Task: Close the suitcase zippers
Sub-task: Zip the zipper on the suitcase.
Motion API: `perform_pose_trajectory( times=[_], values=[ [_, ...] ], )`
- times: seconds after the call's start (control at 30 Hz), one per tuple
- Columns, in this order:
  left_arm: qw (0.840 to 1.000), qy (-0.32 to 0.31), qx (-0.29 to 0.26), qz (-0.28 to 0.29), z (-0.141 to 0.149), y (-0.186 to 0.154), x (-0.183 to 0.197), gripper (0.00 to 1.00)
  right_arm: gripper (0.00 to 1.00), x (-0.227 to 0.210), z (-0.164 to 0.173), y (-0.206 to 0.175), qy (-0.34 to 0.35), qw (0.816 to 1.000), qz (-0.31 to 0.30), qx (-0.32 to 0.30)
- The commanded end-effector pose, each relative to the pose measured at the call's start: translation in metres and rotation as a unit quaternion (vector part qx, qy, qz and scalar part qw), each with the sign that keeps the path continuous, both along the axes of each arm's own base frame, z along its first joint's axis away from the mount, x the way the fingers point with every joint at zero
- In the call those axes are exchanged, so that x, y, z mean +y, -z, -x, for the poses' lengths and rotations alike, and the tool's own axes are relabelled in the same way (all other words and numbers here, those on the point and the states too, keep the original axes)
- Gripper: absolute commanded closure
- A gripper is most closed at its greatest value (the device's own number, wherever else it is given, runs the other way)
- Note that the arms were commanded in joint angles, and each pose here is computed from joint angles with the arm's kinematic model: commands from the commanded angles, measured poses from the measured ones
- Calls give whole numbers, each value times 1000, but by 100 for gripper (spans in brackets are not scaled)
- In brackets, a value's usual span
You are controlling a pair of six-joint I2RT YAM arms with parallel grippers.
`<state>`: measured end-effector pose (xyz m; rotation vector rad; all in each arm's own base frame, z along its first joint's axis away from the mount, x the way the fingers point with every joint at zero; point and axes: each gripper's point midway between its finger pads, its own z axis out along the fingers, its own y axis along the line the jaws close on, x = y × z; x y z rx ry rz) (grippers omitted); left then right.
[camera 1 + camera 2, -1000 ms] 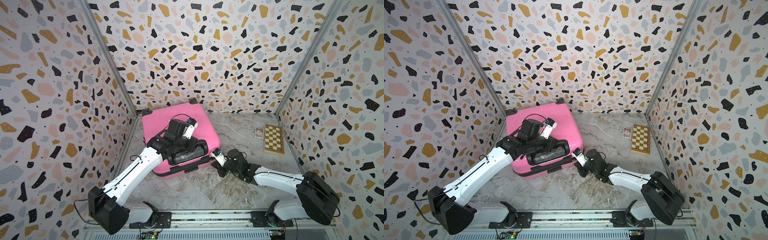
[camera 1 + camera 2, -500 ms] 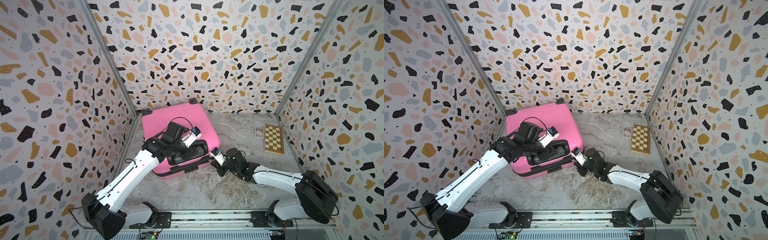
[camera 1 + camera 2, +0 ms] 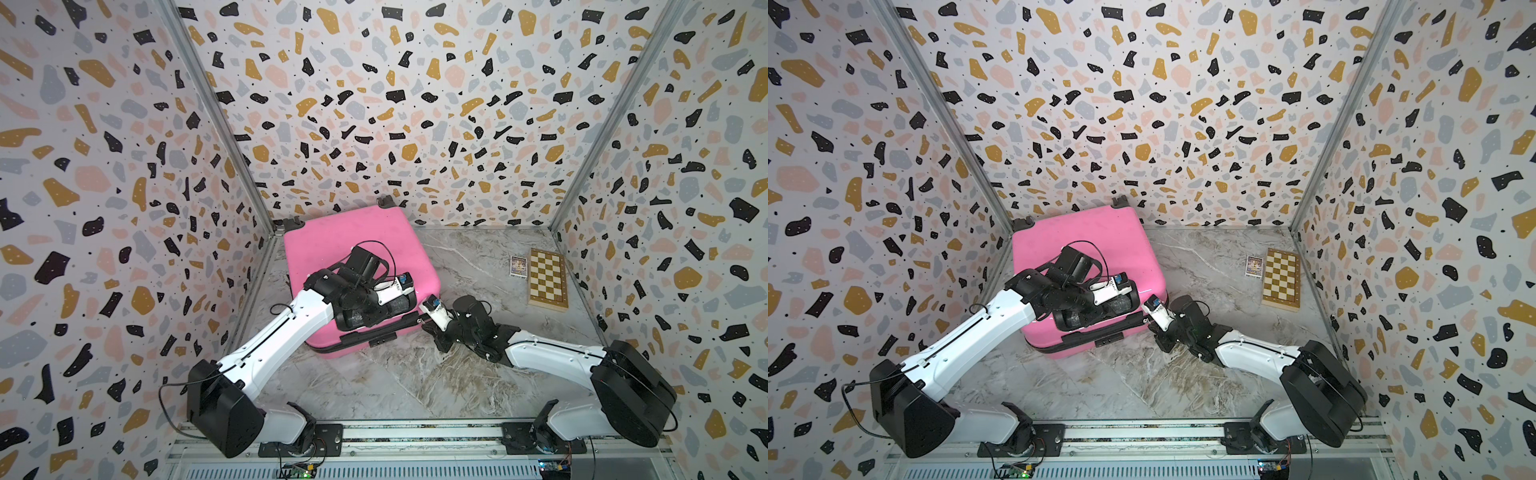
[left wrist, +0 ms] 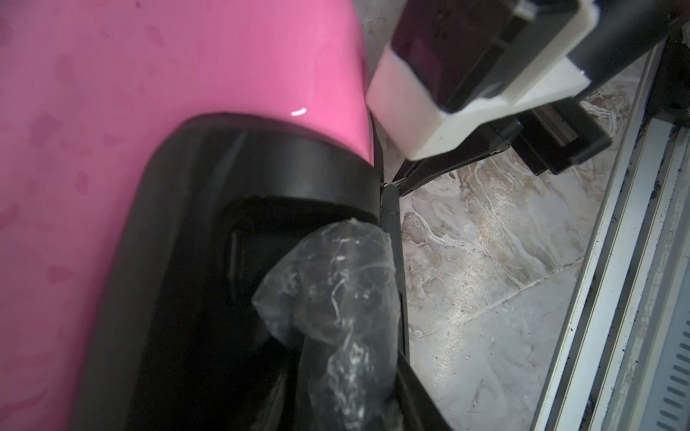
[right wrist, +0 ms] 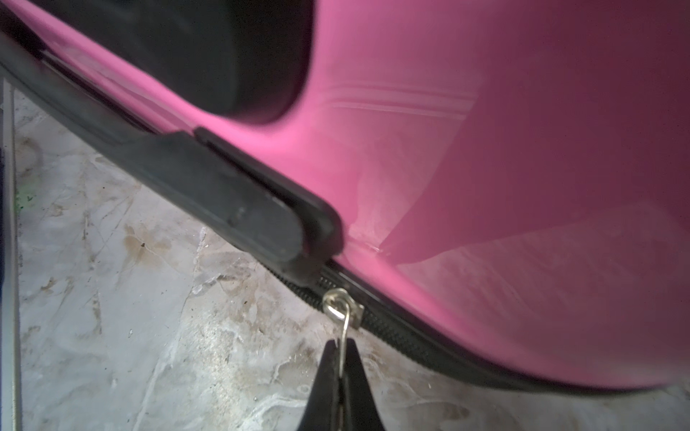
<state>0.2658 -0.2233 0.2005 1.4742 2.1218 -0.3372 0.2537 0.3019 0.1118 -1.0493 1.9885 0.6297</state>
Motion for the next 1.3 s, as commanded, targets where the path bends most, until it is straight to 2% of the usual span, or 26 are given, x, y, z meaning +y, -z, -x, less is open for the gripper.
perform_pose_trajectory(
  times=[0.0, 0.1, 0.17, 0.33, 0.47, 0.57, 0.87, 1.1, 1.27],
  values=[
    [998, -25, -2, -52, -16, 23, 8, 75, 100, 4, -4, -20, -9, 1000, -15, -16],
    [998, -42, -9, -48, -25, 20, 4, 93, 100, 6, 1, -19, -23, 999, -19, -18],
    [998, -46, -13, -34, -28, 15, -2, 100, 100, 8, 3, -20, -29, 999, -23, -20],
    [998, -46, -27, 44, -30, -10, -29, 100, 100, 16, 6, -26, -40, 998, -35, -33],
    [989, -87, -22, 116, -40, -29, -47, 100, 100, 24, 2, -32, -34, 997, -50, -38],
    [983, -115, -14, 145, -47, -34, -55, 100, 100, 31, -1, -36, -33, 996, -71, -32],
    [956, -239, 17, 170, -79, -28, -58, 100, 100, 50, 17, -52, -75, 987, -138, -26],
    [939, -278, 44, 197, -97, -29, -71, 100, 100, 54, 25, -55, -93, 983, -151, -50],
    [928, -298, 57, 214, -108, -31, -79, 100, 100, 63, 29, -52, -115, 982, -136, -64]
  ],
)
